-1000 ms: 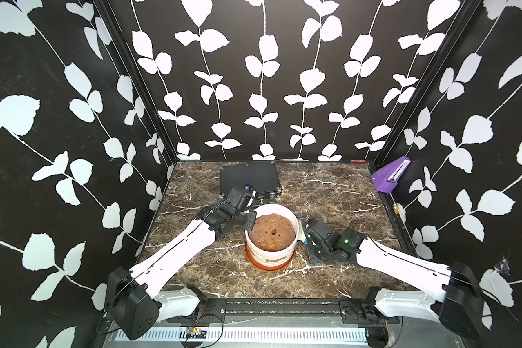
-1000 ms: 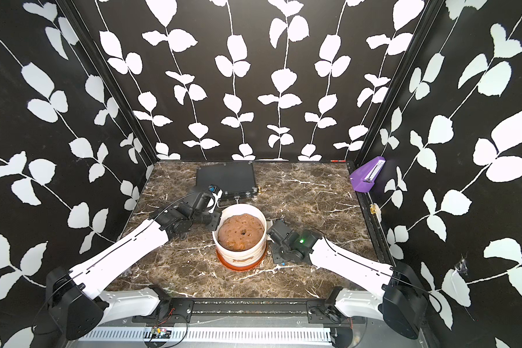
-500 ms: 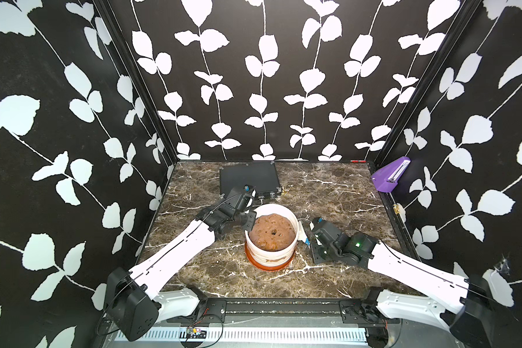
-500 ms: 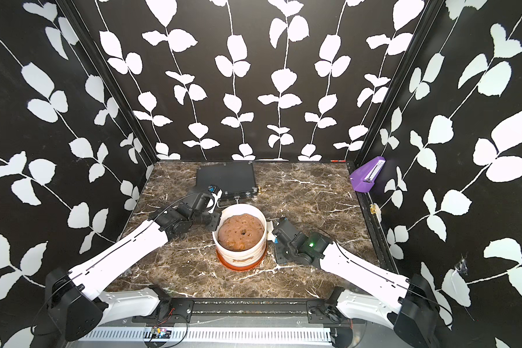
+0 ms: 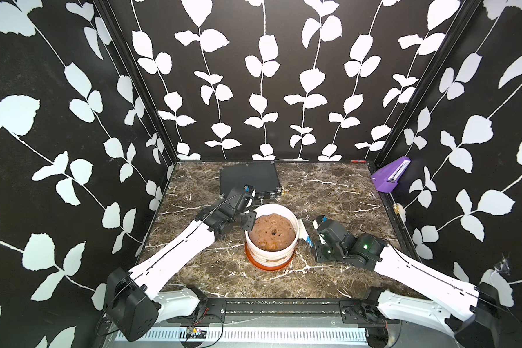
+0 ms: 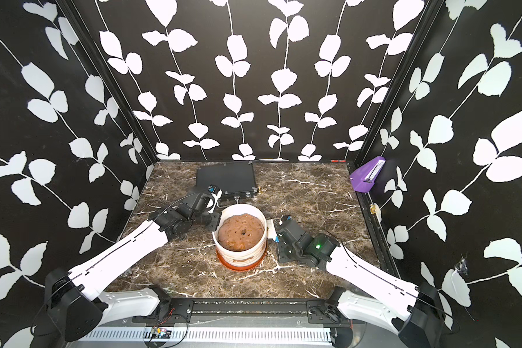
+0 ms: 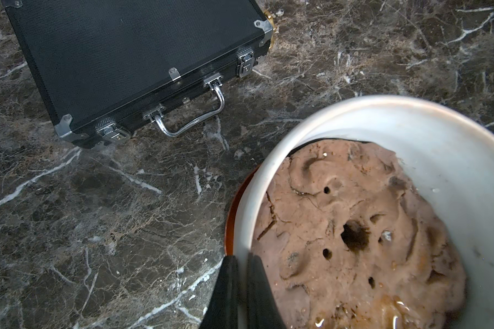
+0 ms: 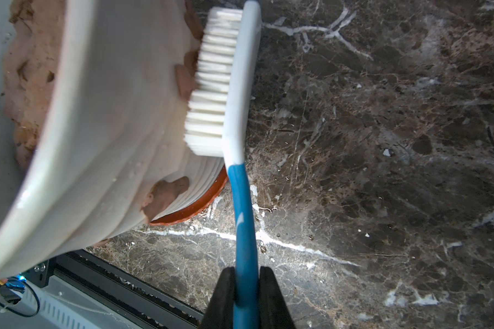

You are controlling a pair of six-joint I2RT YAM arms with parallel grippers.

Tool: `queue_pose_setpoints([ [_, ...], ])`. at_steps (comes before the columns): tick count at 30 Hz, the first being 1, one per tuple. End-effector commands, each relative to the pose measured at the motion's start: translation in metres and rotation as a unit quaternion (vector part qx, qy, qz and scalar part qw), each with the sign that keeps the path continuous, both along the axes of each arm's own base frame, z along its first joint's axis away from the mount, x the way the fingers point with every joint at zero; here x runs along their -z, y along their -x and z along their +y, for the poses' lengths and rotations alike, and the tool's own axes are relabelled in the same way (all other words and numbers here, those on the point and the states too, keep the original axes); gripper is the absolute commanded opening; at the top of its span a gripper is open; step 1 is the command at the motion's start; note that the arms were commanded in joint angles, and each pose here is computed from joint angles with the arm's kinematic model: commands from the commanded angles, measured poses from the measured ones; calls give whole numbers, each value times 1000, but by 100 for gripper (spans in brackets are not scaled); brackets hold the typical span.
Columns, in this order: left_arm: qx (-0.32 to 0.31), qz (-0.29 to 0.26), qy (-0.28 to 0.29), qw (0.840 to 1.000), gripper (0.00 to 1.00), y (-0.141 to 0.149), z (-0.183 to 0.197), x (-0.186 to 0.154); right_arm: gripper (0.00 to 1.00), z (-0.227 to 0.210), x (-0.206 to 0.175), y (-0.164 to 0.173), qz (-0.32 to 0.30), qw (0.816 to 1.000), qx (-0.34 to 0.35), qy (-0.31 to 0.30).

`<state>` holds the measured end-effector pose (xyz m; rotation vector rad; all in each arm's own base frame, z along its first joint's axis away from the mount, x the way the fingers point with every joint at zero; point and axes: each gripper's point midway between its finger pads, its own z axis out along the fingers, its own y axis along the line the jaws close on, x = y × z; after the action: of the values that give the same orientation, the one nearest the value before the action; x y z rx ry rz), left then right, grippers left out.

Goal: Scrub the dried mud off the ceramic pot
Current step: Brush off the soil from the pot.

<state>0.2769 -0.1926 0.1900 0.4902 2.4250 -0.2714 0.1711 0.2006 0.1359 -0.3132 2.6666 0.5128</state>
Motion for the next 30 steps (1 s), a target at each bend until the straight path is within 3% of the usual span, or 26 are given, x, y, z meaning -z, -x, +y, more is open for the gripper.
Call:
queue_pose_setpoints([
  [1,-11,5,6,1000,0,1,3,5,0,6,-16,-10,-31,999,6,-38],
  [12,-10,5,2,1000,0,2,4,6,0,-20,-19,-16,-41,998,44,-29],
  [19,-10,4,3,1000,0,1,4,5,0,-46,2,-19,-14,995,75,57],
  [21,-11,4,3,1000,0,1,3,5,0,-70,10,-21,-16,987,104,122],
  [24,-10,5,4,1000,0,1,3,5,0,-115,12,-22,-20,957,142,253],
  [27,-9,5,5,1000,0,0,2,4,0,-112,35,-19,23,951,120,284],
  [30,-9,4,4,1000,0,0,2,3,0,-100,58,-17,52,955,107,273],
])
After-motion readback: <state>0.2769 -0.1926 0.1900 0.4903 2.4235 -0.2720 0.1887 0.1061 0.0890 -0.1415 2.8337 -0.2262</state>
